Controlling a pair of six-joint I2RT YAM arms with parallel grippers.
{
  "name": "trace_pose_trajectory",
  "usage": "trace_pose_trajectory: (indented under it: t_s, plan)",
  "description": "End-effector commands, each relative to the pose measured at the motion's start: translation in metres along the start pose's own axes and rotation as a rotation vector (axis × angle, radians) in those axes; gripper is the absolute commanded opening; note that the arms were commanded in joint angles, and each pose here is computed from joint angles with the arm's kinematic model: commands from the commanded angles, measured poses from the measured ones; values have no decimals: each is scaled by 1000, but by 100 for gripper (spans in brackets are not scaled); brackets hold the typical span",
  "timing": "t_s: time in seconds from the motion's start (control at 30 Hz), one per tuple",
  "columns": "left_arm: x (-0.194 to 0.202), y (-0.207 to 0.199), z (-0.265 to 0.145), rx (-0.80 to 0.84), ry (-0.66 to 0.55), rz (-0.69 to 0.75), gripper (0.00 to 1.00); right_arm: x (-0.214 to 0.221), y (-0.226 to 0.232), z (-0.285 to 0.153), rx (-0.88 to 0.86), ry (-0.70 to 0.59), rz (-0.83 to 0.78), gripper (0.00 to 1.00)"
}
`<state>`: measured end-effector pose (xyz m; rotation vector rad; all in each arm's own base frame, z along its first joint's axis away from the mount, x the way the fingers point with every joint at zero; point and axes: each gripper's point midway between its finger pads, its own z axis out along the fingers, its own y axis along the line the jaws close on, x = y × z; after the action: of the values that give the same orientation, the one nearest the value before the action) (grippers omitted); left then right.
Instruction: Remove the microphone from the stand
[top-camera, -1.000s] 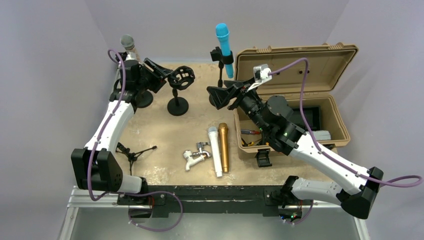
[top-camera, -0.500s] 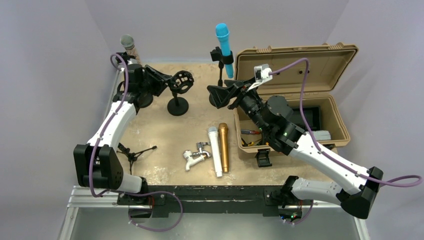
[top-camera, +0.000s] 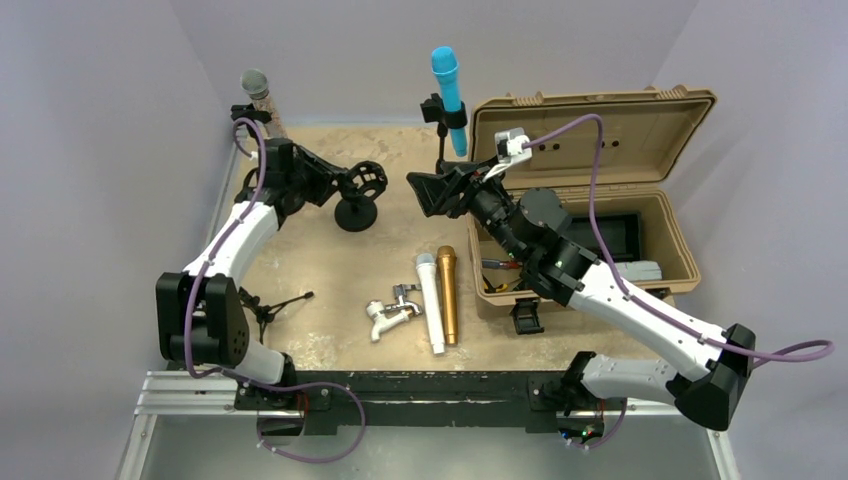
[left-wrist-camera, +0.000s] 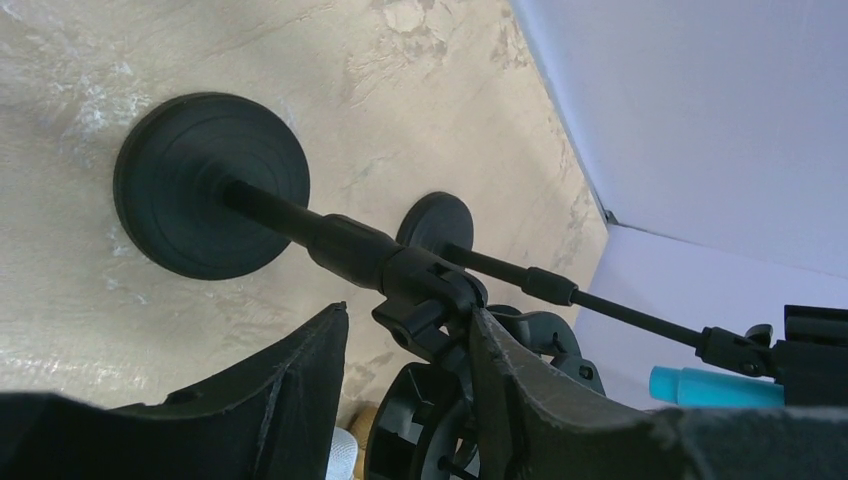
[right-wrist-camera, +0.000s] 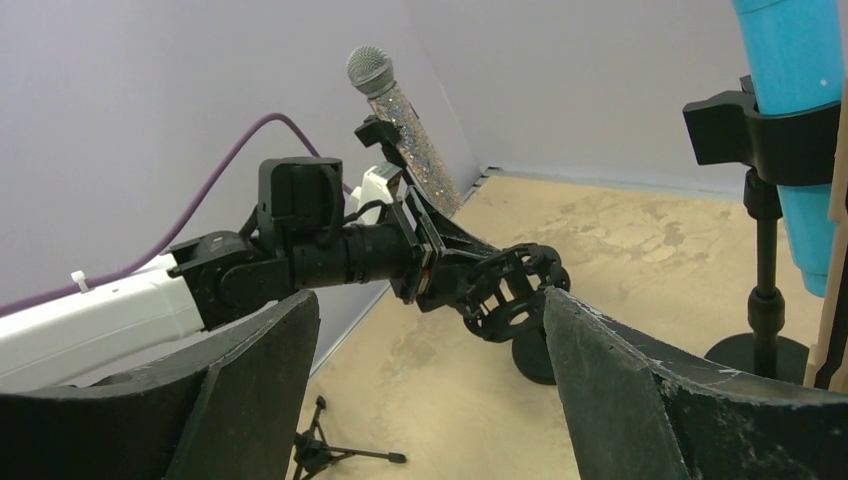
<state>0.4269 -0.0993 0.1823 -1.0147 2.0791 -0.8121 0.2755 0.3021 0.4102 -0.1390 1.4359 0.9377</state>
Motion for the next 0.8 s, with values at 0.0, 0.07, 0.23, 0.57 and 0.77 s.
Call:
trace_pose_trajectory:
  t_s: [0.0,0.07,0.23,0.57,0.77]
  plan:
    - [17,58,-2,-208,50,13,45,-11,5,1,-14,-36,3,81]
    - [14,53,-4,-195,39,31,46,-10,5,3,-16,-34,2,81]
    - [-9,19,-32,-139,-65,178,67,8,4,12,-22,20,-26,81]
    - [-49,-84,-132,89,-264,445,86,70,27,44,-135,187,-100,83]
    - [-47,-112,-201,242,-383,583,88,111,29,82,-137,307,-128,83]
